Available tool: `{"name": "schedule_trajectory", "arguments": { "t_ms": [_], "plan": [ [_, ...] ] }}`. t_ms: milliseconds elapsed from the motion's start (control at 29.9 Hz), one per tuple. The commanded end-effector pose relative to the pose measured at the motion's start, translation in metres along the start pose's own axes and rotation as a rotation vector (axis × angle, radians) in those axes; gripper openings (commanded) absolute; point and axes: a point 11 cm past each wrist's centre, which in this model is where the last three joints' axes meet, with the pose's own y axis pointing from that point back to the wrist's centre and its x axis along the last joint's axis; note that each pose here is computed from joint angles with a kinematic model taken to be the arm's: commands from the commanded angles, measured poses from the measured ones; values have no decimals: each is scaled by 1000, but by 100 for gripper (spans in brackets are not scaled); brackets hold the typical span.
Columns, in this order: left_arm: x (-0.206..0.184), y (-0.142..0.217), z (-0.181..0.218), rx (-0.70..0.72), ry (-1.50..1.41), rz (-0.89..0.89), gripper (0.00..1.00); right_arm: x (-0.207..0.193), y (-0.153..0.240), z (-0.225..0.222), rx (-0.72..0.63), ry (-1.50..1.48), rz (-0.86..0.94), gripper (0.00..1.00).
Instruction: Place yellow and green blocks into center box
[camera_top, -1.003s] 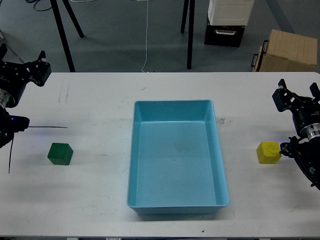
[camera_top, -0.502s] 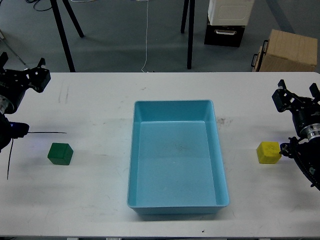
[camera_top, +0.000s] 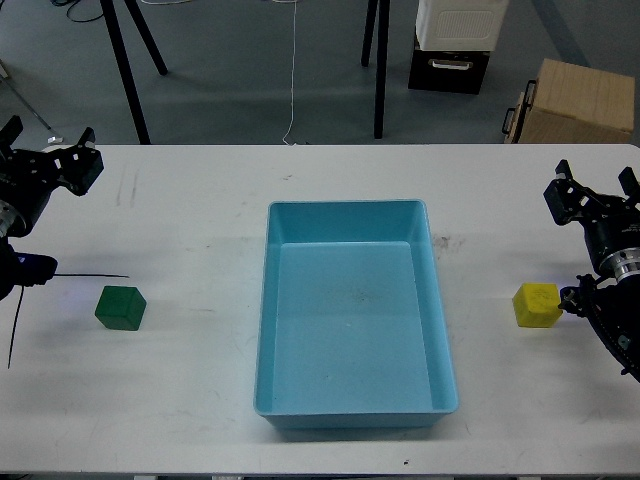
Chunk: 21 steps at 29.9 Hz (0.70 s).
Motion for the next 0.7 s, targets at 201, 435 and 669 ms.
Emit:
{"name": "schedule_trajectory", "arguments": {
  "t_ms": [201,435,669],
  "plan": [
    [-3,2,5,-22,51,-5,100,-1,-1,0,-2,0,-3,99],
    [-4,2,6,-25,54,-9,100,-2,-1,0,-2,2,-5,99],
    [3,5,7,-29,52,12,100,-6,-1,-3,2,10,-13,99]
  ]
}}
